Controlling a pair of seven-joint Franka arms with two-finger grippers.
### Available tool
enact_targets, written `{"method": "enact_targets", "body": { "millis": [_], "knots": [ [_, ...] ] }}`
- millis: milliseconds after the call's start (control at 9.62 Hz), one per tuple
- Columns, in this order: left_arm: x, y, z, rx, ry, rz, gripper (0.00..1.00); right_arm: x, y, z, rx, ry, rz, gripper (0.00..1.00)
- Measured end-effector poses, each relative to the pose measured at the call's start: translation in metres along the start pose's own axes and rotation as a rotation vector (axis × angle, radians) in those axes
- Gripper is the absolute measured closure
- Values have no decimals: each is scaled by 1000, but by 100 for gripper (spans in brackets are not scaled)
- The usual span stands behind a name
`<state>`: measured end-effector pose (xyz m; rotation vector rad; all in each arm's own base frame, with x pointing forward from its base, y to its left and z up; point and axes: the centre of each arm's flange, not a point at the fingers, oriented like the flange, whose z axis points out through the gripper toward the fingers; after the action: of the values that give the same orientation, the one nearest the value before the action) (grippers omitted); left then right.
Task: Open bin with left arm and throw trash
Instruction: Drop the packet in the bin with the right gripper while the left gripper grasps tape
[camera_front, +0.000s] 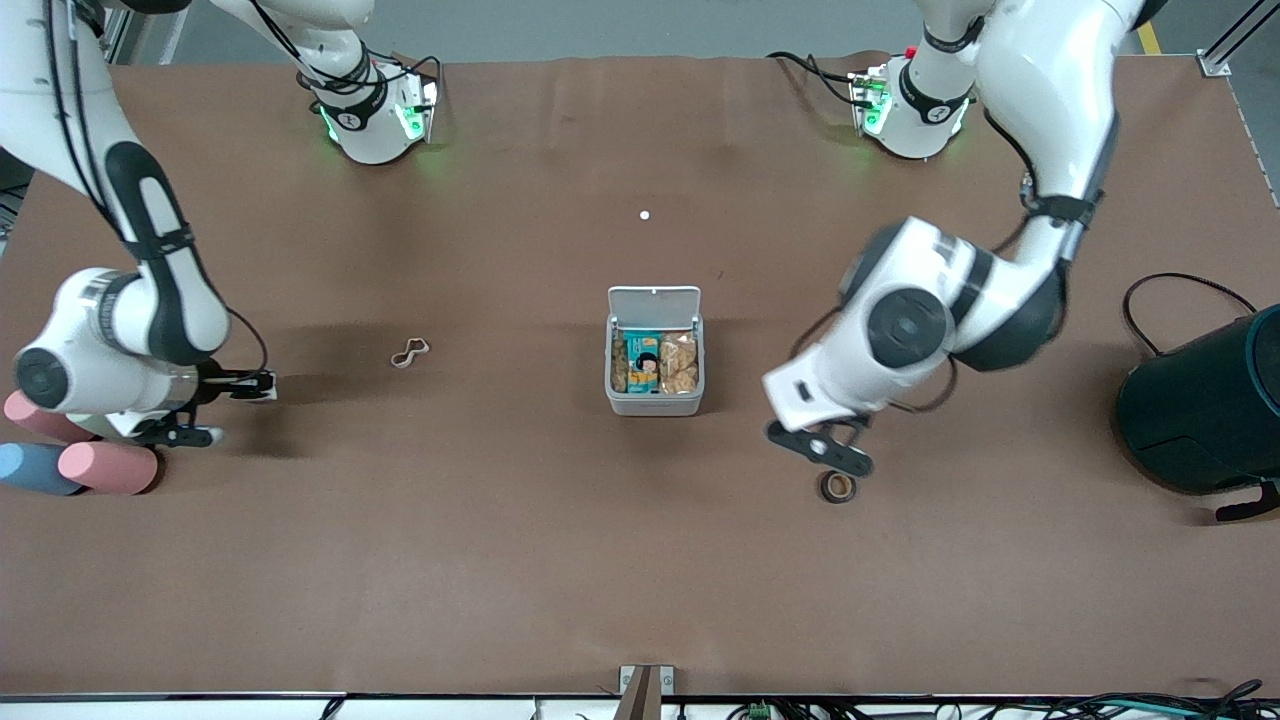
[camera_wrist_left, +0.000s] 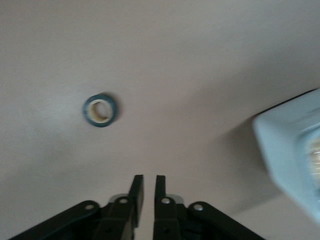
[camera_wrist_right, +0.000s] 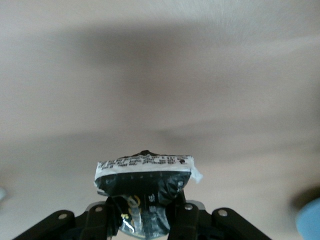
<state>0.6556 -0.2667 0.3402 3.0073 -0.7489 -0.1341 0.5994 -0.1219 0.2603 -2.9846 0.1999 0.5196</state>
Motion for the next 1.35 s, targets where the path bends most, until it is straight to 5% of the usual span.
{"method": "enact_targets", "body": {
  "millis": [208, 520, 728, 1040, 1352],
  "knots": [
    [5, -43, 45, -27, 11, 112, 46, -14, -81, -93, 64, 0, 49, 60],
    [16, -48, 96, 1, 79, 186, 4, -43, -280, -119, 55, 68, 181, 60],
    [17, -61, 121, 73, 112, 232, 0, -68, -387, -105, 76, 154, 265, 60],
    [15, -84, 154, 71, 144, 241, 0, -96, -497, -55, 152, 255, 317, 60],
    [15, -81, 159, 64, 142, 218, 0, -108, -553, 5, 178, 247, 295, 60]
  ]
}}
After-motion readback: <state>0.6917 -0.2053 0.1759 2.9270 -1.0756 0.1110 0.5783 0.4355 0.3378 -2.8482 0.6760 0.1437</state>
